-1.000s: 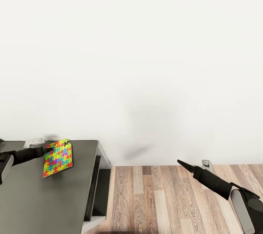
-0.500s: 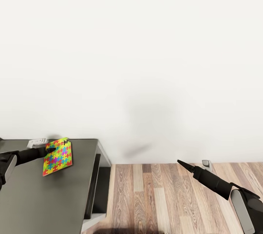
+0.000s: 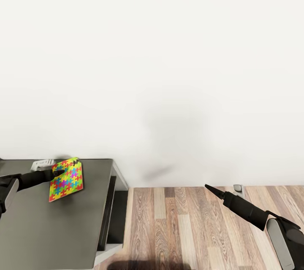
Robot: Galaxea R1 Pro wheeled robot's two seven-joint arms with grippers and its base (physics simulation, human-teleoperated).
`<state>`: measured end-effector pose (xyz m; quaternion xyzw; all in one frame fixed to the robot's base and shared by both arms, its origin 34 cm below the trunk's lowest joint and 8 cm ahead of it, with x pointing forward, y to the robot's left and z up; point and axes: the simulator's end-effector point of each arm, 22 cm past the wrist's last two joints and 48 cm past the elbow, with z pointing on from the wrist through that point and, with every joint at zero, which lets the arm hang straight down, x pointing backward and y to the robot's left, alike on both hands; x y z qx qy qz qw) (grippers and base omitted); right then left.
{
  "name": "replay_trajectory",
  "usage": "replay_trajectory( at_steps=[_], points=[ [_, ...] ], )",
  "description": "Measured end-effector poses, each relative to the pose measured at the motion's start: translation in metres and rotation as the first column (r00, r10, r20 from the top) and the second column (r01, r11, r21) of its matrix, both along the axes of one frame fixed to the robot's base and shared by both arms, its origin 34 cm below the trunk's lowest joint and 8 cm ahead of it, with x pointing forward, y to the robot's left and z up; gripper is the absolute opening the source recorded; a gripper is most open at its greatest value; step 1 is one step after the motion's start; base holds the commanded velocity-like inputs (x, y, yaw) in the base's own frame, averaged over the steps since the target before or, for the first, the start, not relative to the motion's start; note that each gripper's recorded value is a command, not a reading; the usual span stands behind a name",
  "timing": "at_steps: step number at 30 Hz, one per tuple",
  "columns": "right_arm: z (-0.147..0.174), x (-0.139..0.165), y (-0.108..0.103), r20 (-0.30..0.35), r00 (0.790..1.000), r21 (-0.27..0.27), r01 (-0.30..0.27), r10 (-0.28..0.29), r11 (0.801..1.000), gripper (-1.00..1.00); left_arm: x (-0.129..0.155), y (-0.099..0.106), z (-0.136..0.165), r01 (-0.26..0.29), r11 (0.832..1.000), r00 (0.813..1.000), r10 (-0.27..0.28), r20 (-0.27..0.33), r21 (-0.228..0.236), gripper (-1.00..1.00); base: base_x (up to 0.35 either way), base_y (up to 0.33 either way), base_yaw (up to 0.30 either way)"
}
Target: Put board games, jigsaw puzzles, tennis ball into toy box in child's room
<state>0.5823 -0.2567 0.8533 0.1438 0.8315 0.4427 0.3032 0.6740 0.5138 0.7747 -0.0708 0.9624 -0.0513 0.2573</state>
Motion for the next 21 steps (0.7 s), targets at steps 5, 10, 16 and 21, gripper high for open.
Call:
replay_trajectory(
  at_steps=[5,10,16,21],
  points=[
    [0.0002,0.0002,0.0000,0.001,1.000,-0.001,0.000,0.000,1.000,1.00,0.0004,-0.0001,0.0000,-0.001,1.000,1.000,0.001,0.001,-0.002,1.00,0.000,0.000,0.000],
    [-0.0008,-0.0001,0.0000,-0.001,1.000,-0.001,0.000,0.000,1.000,1.00,0.0009,-0.0008,-0.0005,-0.001,1.000,1.000,0.001,0.002,-0.003,1.00,0.000,0.000,0.000],
    [-0.0041,-0.0011,-0.0001,-0.008,1.000,-0.001,0.000,0.000,1.000,1.00,-0.0003,-0.0011,-0.0042,-0.001,1.000,1.000,0.001,-0.004,-0.003,1.00,0.000,0.000,0.000],
    [-0.0077,-0.0023,0.0000,-0.016,1.000,-0.001,0.000,0.000,1.000,1.00,-0.0021,-0.0013,-0.0085,0.000,1.000,1.000,0.000,-0.011,-0.003,1.00,0.000,0.000,0.000]
  ],
)
